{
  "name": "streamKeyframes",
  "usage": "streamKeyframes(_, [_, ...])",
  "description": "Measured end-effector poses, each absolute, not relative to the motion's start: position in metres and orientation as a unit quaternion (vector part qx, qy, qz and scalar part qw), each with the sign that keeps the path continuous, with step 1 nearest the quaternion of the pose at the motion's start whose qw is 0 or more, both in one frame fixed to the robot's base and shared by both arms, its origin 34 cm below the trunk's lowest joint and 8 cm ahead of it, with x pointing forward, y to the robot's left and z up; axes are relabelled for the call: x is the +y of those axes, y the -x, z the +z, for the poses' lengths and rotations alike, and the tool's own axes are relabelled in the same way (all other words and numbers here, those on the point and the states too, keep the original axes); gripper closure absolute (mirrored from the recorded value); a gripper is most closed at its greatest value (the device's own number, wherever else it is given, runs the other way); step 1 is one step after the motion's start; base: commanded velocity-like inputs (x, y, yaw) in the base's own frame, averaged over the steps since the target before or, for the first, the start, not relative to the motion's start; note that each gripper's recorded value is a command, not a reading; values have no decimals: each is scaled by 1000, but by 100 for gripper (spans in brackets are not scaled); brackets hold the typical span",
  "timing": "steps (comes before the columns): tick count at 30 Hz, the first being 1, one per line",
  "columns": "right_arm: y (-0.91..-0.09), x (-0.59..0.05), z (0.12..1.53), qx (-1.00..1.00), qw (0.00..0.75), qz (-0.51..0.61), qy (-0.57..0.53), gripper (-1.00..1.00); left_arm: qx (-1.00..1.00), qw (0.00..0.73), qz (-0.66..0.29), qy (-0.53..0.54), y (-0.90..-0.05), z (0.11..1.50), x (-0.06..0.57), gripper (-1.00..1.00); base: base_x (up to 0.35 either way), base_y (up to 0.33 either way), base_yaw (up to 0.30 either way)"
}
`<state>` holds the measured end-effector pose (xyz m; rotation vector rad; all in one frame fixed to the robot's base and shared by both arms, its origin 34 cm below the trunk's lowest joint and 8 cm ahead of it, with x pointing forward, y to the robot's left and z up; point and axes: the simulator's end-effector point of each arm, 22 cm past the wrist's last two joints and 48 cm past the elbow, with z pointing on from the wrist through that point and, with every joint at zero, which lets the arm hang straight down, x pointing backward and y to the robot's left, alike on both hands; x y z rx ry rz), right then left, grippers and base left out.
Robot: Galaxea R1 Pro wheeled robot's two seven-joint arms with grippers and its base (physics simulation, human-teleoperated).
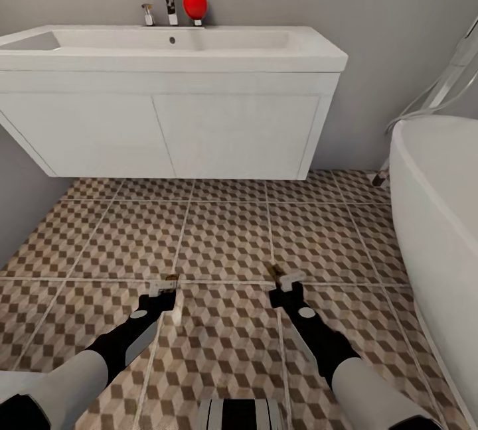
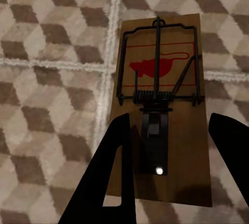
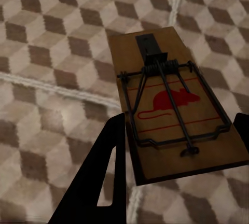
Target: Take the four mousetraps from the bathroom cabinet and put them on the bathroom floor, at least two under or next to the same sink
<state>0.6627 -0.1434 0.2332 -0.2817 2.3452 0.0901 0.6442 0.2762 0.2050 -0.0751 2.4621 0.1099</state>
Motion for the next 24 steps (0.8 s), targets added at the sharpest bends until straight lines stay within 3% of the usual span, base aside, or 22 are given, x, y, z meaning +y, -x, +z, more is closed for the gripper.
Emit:
streamKeyframes(15, [-668,-138,241,905,403,58,126,100,929,370,15,2,-655,214,257,100,6,0,0])
streamKeyframes(24, [-668,-137,242,904,403,59,127,100,929,371,14,-2,-654,214,255,100,245,48,0])
